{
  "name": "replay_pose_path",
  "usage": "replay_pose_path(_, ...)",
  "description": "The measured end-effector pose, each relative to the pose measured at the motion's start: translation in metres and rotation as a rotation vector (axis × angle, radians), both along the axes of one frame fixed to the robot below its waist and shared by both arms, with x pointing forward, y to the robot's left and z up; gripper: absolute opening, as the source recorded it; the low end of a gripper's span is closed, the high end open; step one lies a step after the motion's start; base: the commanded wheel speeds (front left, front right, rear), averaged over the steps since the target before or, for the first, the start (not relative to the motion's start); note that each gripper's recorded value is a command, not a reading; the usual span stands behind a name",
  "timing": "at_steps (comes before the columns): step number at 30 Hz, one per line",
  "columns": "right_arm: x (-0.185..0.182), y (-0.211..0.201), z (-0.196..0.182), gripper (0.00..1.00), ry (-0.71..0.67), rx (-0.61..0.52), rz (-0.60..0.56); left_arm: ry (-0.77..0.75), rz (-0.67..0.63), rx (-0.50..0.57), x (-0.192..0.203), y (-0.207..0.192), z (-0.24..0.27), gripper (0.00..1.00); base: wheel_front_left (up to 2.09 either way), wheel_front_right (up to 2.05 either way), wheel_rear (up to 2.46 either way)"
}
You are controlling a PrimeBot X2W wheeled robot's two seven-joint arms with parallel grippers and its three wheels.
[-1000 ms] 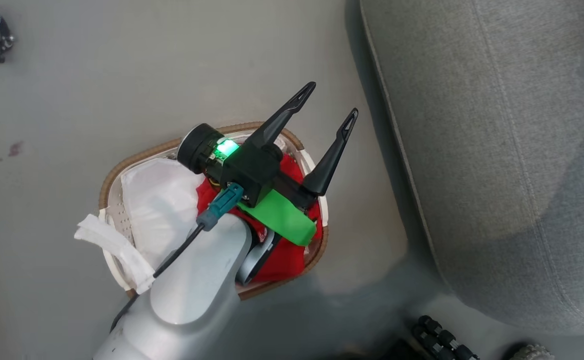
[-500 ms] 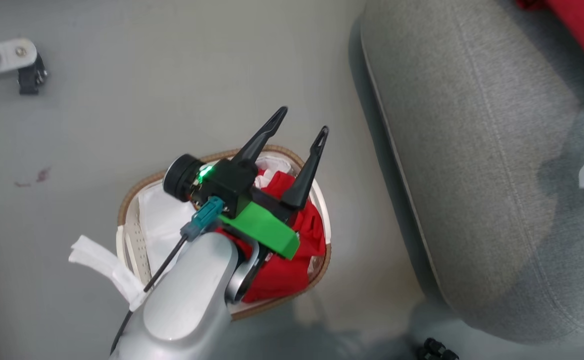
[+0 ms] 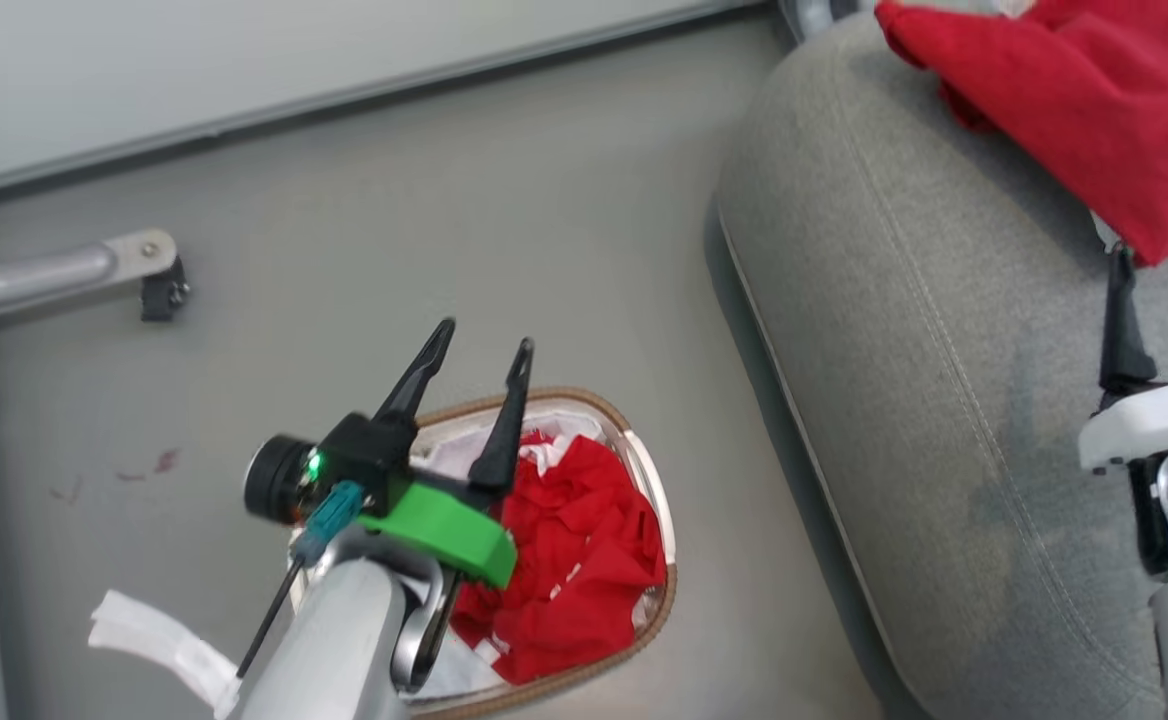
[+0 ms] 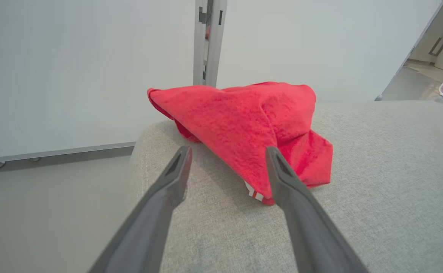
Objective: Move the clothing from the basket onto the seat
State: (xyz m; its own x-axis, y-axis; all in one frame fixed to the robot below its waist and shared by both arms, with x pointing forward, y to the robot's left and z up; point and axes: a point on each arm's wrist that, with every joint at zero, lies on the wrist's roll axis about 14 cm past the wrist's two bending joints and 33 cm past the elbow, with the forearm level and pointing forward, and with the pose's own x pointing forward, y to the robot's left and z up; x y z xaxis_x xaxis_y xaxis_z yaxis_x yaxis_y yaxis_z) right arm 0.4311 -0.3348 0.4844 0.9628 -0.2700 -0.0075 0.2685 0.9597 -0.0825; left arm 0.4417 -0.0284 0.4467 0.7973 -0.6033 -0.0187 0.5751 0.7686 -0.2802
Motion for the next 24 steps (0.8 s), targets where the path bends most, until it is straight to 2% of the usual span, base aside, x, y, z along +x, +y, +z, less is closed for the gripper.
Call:
replay_pose_path(10, 0.007, 0.083, 0.026, 1.00, -0.125, 0.131, 0.173, -0.006, 0.276, 0.096, -0.013, 0.083, 0.006, 1.00, 0.00, 0.00, 0.00)
replay_pose_path(17, 0.009, 0.129, 0.022, 1.00, -0.115, 0.182, 0.272, 0.010, 0.450, 0.144, -0.028, 0.142, 0.004, 1.00, 0.00, 0.00, 0.00)
replay_pose_path(24, -0.005, 0.151, 0.017, 1.00, -0.092, 0.204, 0.322, 0.025, 0.553, 0.168, -0.053, 0.177, 0.002, 1.00, 0.00, 0.00, 0.00)
